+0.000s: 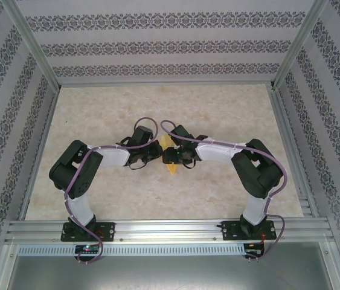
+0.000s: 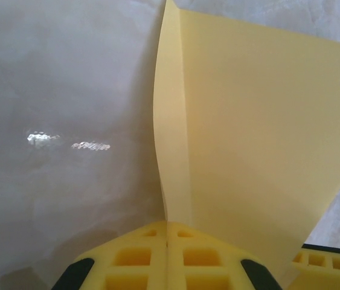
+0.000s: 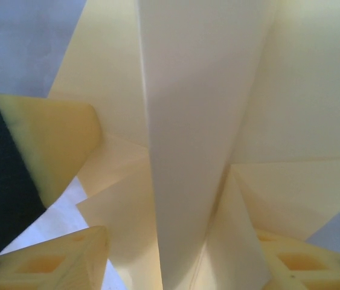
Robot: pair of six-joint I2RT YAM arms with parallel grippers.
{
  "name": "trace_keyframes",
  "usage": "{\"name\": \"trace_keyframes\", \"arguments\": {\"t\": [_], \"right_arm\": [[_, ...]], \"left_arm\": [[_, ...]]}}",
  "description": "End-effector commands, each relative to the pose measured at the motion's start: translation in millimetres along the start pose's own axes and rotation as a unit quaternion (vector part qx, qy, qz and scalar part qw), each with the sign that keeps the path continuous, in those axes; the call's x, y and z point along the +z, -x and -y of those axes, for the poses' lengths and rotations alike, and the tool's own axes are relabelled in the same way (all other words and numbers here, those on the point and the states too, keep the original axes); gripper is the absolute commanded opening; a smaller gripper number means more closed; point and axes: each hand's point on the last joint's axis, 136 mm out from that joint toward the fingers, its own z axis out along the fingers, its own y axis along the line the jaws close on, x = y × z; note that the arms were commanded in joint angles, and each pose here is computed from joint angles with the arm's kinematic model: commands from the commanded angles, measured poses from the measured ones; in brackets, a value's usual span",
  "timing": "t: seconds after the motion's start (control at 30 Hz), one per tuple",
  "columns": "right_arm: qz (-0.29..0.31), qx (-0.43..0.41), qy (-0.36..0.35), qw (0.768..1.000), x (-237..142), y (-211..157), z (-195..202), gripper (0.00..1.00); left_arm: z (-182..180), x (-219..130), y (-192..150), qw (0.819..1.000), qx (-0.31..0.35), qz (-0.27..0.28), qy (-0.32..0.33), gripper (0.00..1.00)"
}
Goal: Fold a paper plane with a square sheet of paper (pick it up from the middle)
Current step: Move the paper plane to the top-center of the table.
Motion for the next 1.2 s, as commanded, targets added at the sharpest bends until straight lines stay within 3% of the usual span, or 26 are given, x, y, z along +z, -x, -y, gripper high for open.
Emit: {"name": "trace_keyframes", "arguments": {"t": [0.0,0.33,0.6,0.9,1.0,1.17], "right_arm": [[0.008,-0.017,0.002,1.000,2,1,-7,0.64],[0.010,-0.031,0.031,0.999,1,-4,-16,0.76],[0.016,-0.038,0.041,0.998,-1,-7,-17,0.72],[0.024,-0.044,0.049,0.998,-5,-6,-17,0.76],[0.023,-0.041,0.040,0.998,-4,-6,-14,0.72],[0.025,-0.028,0.023,0.999,-3,-2,-8,0.58]], "left_arm": [[7,-3,9,1.000,0.008,0.004,-0.008,0.02],[6,-1,8,1.000,0.010,-0.001,-0.006,0.02],[13,-5,12,1.000,0.007,-0.003,-0.030,0.03],[20,-8,12,0.996,-0.014,-0.022,-0.082,0.04],[20,-8,12,0.996,-0.014,-0.024,-0.085,0.04],[18,-7,10,0.996,-0.012,-0.029,-0.079,0.04]]}}
